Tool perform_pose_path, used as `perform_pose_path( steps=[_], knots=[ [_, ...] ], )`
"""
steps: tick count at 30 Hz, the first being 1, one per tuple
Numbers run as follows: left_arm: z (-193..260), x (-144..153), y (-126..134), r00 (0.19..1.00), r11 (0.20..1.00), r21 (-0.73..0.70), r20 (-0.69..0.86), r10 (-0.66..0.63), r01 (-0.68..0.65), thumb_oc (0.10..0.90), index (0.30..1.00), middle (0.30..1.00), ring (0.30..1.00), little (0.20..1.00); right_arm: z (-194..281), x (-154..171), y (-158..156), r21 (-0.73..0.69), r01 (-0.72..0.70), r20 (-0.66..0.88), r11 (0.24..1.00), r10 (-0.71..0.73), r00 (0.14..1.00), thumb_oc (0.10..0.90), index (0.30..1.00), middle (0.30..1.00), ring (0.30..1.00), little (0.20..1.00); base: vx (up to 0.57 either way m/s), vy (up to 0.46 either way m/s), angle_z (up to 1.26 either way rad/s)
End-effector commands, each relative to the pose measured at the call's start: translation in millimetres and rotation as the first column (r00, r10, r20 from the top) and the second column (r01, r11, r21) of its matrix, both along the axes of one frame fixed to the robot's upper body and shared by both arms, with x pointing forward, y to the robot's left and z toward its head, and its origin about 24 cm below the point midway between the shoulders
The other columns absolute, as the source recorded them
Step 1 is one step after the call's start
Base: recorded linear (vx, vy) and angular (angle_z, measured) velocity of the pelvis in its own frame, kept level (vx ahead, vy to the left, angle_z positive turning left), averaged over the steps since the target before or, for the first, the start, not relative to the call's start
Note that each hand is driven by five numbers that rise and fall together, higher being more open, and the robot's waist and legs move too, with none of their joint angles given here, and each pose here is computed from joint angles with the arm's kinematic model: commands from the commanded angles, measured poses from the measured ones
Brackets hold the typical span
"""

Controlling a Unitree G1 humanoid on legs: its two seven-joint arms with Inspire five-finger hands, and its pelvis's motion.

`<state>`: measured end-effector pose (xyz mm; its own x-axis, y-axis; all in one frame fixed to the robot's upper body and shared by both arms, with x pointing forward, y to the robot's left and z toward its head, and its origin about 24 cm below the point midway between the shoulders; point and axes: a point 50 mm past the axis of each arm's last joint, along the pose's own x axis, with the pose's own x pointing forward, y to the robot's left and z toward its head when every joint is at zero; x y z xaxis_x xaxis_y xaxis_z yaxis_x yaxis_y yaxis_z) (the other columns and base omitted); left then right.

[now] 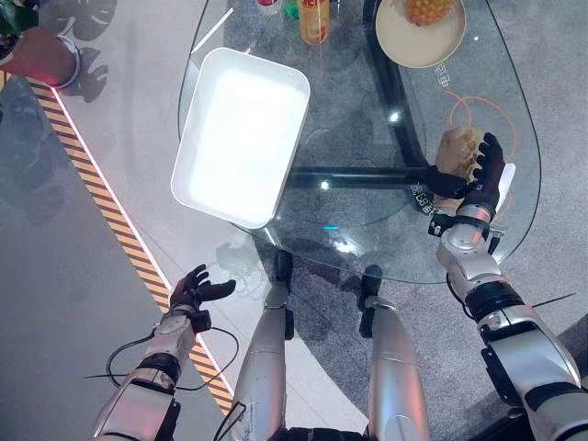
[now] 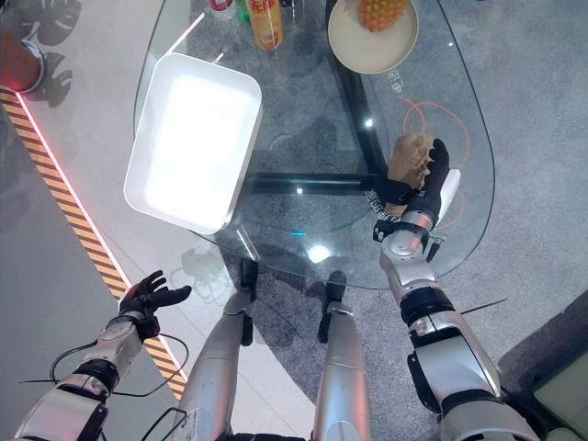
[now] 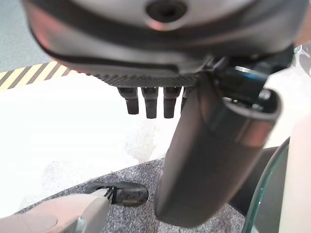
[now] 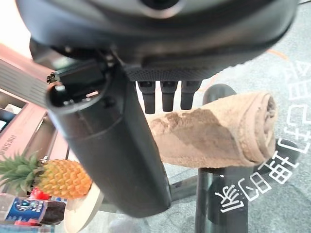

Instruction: Wipe the table with a cloth and put it in the basket.

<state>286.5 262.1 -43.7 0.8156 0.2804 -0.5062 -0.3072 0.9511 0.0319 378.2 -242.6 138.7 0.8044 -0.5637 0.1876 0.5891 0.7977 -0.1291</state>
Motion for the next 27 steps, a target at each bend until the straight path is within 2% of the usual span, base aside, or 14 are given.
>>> perform_pose_path(
  steps=[1, 5, 18, 27],
  knots=[
    [-8, -12, 11, 0.998, 0.997, 0.054, -0.035, 0.06, -0.058, 0.8, 0.9, 0.9, 0.9, 0.9, 33, 5, -2, -0.034, 0.0, 0.099, 0.999, 0.003, 0.995, 0.8, 0.9, 0.9, 0.9, 0.9, 0.0, 0.0, 0.0],
    [-8, -11, 10, 0.998, 0.997, 0.053, -0.036, 0.056, -0.054, 0.8, 0.9, 0.9, 0.9, 0.9, 28, 5, -4, -0.033, 0.021, 0.073, 0.999, -0.018, 0.997, 0.8, 0.9, 0.9, 0.9, 0.9, 0.0, 0.0, 0.0],
    [-13, -11, -2, 0.999, 0.999, 0.039, -0.044, 0.028, -0.026, 0.8, 0.9, 0.9, 0.9, 0.9, 7, -3, -35, -0.06, 0.29, -0.025, 0.955, -0.291, 0.956, 0.8, 0.9, 0.9, 0.9, 0.9, 0.0, 0.0, 0.0],
    [-10, -6, -5, 0.999, 0.999, 0.038, -0.044, 0.023, -0.022, 0.8, 0.9, 0.9, 0.9, 0.9, -14, -7, -40, -0.062, 0.297, -0.106, 0.953, -0.302, 0.947, 0.8, 0.9, 0.9, 0.9, 0.9, 0.0, 0.0, 0.0]
  ],
)
